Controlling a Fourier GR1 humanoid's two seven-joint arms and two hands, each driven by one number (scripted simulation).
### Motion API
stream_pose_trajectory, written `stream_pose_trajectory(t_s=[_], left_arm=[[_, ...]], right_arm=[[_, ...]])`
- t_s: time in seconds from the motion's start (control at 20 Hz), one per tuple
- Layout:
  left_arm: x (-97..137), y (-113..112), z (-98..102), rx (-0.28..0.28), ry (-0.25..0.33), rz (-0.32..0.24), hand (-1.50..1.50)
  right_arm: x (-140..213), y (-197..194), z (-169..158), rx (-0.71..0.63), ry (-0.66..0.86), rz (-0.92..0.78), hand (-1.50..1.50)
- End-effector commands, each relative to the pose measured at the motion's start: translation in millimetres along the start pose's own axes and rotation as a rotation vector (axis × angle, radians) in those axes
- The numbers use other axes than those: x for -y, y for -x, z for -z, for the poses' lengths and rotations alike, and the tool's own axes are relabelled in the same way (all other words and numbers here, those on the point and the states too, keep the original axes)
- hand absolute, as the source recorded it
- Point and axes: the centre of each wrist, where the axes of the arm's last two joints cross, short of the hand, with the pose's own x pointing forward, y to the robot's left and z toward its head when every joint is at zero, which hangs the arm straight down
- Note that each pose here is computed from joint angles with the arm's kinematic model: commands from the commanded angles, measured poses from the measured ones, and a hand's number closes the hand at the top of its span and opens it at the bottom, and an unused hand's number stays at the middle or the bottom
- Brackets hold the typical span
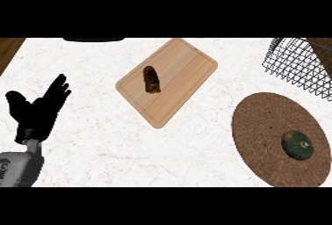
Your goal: Pick the squash from the placemat and place it in the basket
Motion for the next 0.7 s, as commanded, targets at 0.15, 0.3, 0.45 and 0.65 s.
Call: stream_pose_trajectory(t_s=[0.15,0.3,0.45,0.65], left_arm=[[-6,5,6,0.003,-0.004,0.002,0.00],[-1,6,7,0.008,0.007,0.004,0.00],[-16,-6,13,0.007,0.008,-0.008,0.00],[-9,24,-1,0.006,0.004,0.008,0.00]], right_arm=[[-41,16,43,-0.027,-0.027,0.002,-1.50],[-54,28,47,-0.066,-0.071,-0.035,-1.50],[-65,39,37,-0.090,-0.124,-0.051,-1.50],[-71,45,41,-0.104,-0.126,-0.071,-1.50]])
